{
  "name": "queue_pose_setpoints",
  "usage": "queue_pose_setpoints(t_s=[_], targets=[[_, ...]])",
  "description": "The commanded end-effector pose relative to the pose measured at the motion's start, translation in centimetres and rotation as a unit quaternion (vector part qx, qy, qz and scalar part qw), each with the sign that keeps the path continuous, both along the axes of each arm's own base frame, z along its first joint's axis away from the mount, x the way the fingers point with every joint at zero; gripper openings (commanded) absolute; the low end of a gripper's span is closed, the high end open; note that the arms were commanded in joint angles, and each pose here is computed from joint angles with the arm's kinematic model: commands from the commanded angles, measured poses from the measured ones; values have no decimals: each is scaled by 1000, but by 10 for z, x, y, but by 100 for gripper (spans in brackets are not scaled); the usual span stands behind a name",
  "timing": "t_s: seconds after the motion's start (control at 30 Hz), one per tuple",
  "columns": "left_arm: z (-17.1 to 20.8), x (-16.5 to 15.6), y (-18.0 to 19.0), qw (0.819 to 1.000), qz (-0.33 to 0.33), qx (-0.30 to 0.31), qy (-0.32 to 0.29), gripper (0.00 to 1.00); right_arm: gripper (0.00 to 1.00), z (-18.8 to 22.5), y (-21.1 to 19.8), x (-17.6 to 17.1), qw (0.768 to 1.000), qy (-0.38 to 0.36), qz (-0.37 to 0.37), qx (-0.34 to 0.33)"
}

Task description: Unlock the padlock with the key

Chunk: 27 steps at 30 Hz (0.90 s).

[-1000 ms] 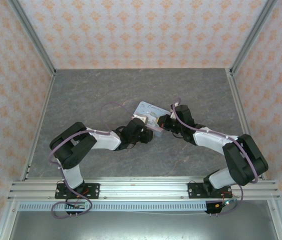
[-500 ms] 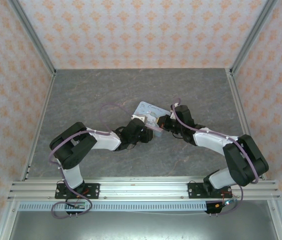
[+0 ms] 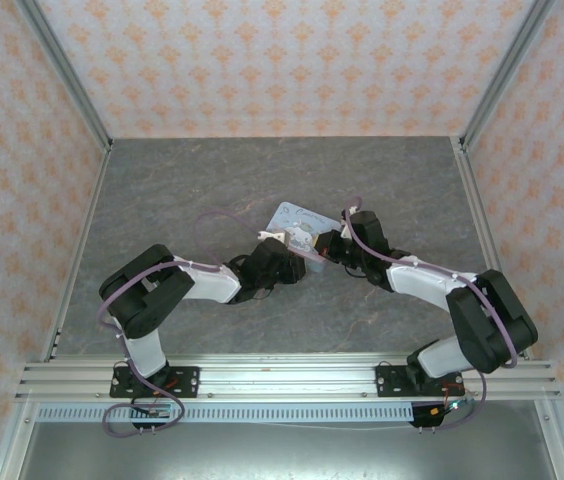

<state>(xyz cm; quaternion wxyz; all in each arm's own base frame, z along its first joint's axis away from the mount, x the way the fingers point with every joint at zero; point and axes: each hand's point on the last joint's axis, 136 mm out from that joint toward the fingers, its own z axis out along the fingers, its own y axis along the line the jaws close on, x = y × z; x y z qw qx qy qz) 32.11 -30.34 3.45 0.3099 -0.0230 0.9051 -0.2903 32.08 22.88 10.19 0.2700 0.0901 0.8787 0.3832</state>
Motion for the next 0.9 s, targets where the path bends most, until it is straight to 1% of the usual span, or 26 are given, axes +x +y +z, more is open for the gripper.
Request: queue_pose_setpoints(t_s=[0.0,0.33,0.5,0.6,0.7,0.87], targets=[[25,15,-2,998,26,-40,-35,38,0,-14,-7,-9,1000,21,-9,-19],[28,15,-5,998,28,-51,-29,30,0,-10,-6,-10,1000,13,-6,-17],[35,12,-7,997,26,-65,-19,28,0,11,-8,-7,999,-29,5,-27],[38,8,-9,997,25,-68,0,25,0,30,-12,-9,997,-63,19,-47],[41,4,-7,996,32,-77,24,24,0,40,-21,-17,993,-86,33,-78],[45,0,-6,991,48,-101,74,23,0,50,-31,-45,983,-134,77,-96]])
